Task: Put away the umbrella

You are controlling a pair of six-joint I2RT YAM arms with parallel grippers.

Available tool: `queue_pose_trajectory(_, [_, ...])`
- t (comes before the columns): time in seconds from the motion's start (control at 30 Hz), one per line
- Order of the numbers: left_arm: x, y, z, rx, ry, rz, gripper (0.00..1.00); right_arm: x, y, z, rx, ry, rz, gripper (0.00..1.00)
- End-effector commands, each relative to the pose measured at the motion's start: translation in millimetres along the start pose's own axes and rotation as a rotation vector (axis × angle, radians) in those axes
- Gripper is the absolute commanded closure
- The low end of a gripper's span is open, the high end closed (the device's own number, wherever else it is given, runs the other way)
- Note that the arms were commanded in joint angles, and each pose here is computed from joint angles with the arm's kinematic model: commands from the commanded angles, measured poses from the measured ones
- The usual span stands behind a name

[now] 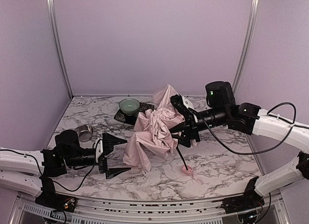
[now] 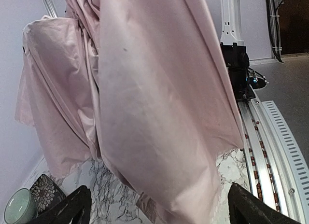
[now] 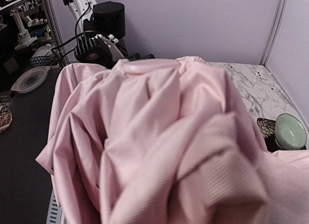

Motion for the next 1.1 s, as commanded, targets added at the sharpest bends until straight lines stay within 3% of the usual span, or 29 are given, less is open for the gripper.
queue_pose_trajectory(0.0, [-2.1,7.9,4.1,0.035,-0.026,0.035,0.01,-22.3,-14.1,-21.8,-0.059,0.117,-0.003,1.0])
queue_pose_trajectory(0.1, [0.7,15.7,13.7,0.041,-0.088,0.071,0.01,-32.0,-12.5,-37.1,-0.061,0.226,0.076,1.0])
queue_pose_trajectory(0.33, [3.6,5.2,33.2,0.036,-0.204,0.068,0.01,-80.2,-26.6,-96.4,-0.075,0.668,0.25,1.0])
queue_pose_trajectory(0.57, [4.9,2.4,41.8,0.033,-0.257,0.071,0.01,-136.8,-56.9,-131.8,-0.191,1.031,0.354,1.0])
queue_pose_trajectory(0.7, [7.4,5.8,42.0,0.024,-0.255,0.08,0.01,-126.0,-41.1,-132.0,-0.267,0.968,0.47,1.0])
queue_pose_trajectory(0.83, [10.8,12.8,41.7,0.016,-0.248,0.102,0.01,-91.0,3.9,-125.5,-0.256,0.81,0.635,1.0])
queue_pose_trajectory(0.97, [14.3,18.6,39.9,0.011,-0.23,0.12,0.01,-21.2,61.3,-89.4,-0.259,0.53,0.772,1.0])
queue_pose_trajectory(1.07, [15.3,20.1,38.4,0.002,-0.22,0.123,0.01,27.3,93.4,-54.3,-0.172,0.27,0.763,1.0])
Point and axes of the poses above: each gripper's point midway between its finger pads, its own x axis out along the fingers, its own z axis along the line the jaws close on, y = z × x, the point moved 3 cm from there along -x, back along the fingers, and after that the axes turned 12 degrees about -x, right-handed, at the moved point
